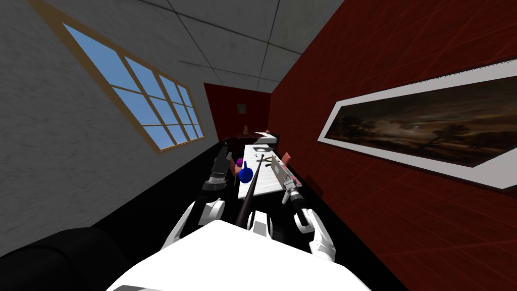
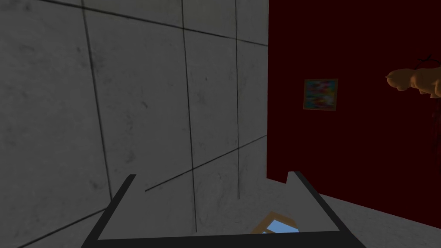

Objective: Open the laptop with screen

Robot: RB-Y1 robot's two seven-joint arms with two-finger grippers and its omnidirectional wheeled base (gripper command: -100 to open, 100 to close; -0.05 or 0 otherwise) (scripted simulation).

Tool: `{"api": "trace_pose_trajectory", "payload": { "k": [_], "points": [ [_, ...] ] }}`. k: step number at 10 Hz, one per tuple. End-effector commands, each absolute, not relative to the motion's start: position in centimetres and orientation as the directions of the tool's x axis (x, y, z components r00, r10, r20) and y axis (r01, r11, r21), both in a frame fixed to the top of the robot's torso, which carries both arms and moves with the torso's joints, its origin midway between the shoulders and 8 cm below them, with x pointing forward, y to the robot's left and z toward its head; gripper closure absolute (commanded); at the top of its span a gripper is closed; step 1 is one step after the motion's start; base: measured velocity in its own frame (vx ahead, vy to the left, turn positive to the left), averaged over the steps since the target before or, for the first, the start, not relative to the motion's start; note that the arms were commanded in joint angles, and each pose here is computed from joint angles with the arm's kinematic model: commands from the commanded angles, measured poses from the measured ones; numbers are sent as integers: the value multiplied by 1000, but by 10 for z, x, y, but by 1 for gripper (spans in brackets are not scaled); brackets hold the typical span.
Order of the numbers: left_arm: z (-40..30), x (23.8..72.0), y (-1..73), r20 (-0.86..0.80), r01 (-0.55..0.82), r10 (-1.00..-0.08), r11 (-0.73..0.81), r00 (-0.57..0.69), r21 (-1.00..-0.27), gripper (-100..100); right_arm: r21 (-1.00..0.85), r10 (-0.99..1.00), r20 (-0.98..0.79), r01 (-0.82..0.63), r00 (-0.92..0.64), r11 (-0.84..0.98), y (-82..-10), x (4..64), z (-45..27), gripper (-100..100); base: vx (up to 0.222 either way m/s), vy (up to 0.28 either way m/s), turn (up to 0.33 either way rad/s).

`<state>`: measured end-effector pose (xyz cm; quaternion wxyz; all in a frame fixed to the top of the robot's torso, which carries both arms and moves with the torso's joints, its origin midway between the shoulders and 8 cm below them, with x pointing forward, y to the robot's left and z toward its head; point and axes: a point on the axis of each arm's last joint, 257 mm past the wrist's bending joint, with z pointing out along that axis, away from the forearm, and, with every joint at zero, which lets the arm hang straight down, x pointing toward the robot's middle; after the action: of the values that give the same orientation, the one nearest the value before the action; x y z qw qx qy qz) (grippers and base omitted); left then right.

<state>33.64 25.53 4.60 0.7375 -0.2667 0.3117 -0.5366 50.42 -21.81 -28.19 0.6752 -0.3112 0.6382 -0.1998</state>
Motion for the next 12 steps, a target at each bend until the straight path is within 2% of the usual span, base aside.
{"api": "trace_pose_trajectory", "payload": {
  "k": [1, 12],
  "points": [
    [46, 336, 255, -173, 625, -958, 282, 230, -728, 0, -636, -629, -771, -151, 101, 756, -206, 510, -283, 100, 9, -43, -40],
    [46, 336, 255, -173, 625, -958, 282, 230, -728, 0, -466, -463, -883, -265, 76, 844, -137, 533, -286, 100, 7, -56, -75]
  ]
}}
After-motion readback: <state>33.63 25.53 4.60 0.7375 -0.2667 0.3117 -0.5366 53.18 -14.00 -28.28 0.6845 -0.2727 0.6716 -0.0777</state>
